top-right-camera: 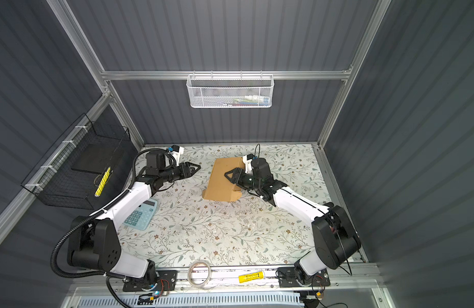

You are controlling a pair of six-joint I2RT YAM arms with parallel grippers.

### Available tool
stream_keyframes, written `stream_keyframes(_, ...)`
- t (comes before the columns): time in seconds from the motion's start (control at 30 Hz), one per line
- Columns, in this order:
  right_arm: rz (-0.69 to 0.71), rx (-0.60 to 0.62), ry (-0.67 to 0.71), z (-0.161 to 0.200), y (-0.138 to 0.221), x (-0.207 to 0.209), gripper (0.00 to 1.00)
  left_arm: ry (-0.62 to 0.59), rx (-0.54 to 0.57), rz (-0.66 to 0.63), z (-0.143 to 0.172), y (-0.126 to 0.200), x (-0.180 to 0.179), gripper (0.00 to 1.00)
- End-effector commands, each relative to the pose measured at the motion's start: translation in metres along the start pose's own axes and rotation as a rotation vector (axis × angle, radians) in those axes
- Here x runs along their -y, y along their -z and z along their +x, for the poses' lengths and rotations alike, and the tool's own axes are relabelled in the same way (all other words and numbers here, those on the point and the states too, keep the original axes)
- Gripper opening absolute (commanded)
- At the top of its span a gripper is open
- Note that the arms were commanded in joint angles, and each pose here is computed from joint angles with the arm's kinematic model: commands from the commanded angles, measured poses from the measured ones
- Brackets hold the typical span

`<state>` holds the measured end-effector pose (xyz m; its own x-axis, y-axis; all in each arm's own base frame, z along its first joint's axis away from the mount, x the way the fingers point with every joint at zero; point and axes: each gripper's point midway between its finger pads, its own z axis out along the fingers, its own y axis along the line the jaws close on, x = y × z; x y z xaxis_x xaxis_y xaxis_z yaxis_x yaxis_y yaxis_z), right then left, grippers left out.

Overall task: Assemble paper box
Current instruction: Turn over the paper box at the center of the table.

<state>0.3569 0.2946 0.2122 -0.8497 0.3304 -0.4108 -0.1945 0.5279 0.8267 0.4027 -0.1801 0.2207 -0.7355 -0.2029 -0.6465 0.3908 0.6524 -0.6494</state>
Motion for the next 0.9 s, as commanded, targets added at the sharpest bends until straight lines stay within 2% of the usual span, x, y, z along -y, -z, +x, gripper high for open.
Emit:
stream_keyframes(0.0, -0.044, -0.028, 0.028, -0.009, 0.006, -0.014, 0.56, 0.013, 0.005, 0.087, 0.001, -0.002, -0.001, 0.54)
stream_keyframes(0.27, -0.103, -0.056, 0.077, -0.022, 0.017, -0.030, 0.56, 0.019, 0.017, 0.169, 0.001, -0.009, 0.001, 0.62)
stream_keyframes(0.3, -0.108, -0.059, 0.083, -0.023, 0.018, -0.031, 0.56, 0.024, 0.013, 0.167, 0.002, -0.010, -0.001, 0.70)
stream_keyframes(0.37, -0.117, -0.071, 0.091, -0.024, 0.020, -0.030, 0.56, 0.031, 0.001, 0.171, 0.006, -0.014, -0.005, 0.75)
stream_keyframes(0.5, -0.128, -0.096, 0.098, -0.025, 0.020, -0.026, 0.56, 0.055, -0.007, 0.207, 0.009, -0.020, -0.007, 0.78)
stream_keyframes(0.87, -0.189, -0.163, 0.130, -0.031, 0.013, -0.023, 0.56, 0.112, 0.020, 0.421, 0.009, -0.027, 0.008, 0.81)
